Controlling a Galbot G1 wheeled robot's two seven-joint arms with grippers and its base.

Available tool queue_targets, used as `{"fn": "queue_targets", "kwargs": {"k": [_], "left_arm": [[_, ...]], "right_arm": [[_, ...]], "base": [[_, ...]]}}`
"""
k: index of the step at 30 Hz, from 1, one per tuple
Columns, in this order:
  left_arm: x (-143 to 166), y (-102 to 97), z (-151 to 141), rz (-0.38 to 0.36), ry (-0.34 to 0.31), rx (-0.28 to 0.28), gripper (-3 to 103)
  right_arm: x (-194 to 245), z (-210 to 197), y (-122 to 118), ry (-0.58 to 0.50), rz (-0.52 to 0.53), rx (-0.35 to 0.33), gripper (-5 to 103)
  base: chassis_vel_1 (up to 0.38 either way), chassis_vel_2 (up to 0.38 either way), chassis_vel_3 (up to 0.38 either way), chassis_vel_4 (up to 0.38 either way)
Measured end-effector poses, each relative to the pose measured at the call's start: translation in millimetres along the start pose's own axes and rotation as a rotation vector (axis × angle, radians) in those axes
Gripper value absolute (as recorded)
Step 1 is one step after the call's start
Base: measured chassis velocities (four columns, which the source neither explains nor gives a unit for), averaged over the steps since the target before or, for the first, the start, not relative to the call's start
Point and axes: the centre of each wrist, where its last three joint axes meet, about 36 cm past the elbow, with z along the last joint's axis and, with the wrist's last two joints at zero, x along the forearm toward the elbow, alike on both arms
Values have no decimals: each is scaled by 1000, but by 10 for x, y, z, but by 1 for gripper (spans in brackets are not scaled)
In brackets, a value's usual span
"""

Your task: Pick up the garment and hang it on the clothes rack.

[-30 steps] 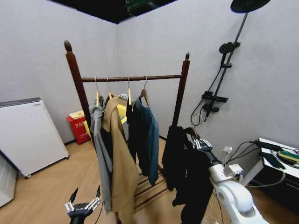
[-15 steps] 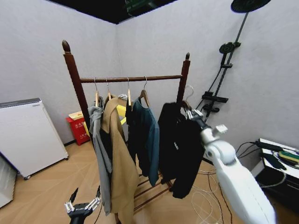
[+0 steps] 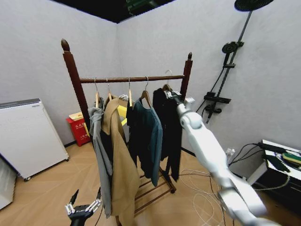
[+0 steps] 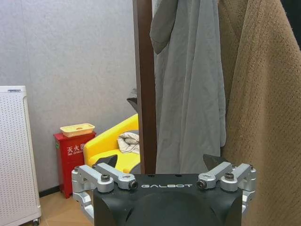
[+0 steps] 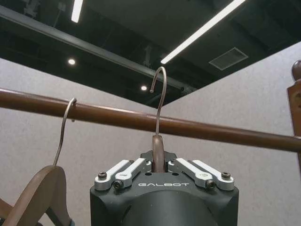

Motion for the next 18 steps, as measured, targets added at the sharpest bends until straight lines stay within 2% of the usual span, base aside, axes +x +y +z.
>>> {"fn": "queue_targets", "kwargs": {"k": [4, 6, 12, 13, 14, 16, 17, 18], "left_arm": [[0, 0, 0, 0, 0, 0, 100], [0, 0, 0, 0, 0, 0, 100], [0, 0, 0, 0, 0, 0, 100], [0, 0, 0, 0, 0, 0, 100], [0, 0, 0, 0, 0, 0, 100], [0, 0, -1, 0, 0, 0, 100], [0, 0, -1, 0, 0, 0, 100], [0, 0, 0, 0, 0, 0, 100]], "right_arm": [[-57, 89, 72, 41, 4, 13, 9], [7, 180, 113, 77, 6, -1, 9], [162, 232, 107, 89, 3, -34, 7], [222, 240, 105, 93, 4, -56, 12], [222, 240, 105, 93, 4, -56, 12], [318, 247, 77, 93, 8, -79, 22], [318, 247, 77, 93, 8, -79, 22], [403, 232, 43, 86, 14, -85, 27]], "base": [[0, 0, 0, 0], [0, 0, 0, 0], [0, 0, 0, 0], [0, 0, 0, 0], [0, 0, 0, 0], [0, 0, 0, 0], [0, 0, 0, 0], [0, 0, 0, 0]]}}
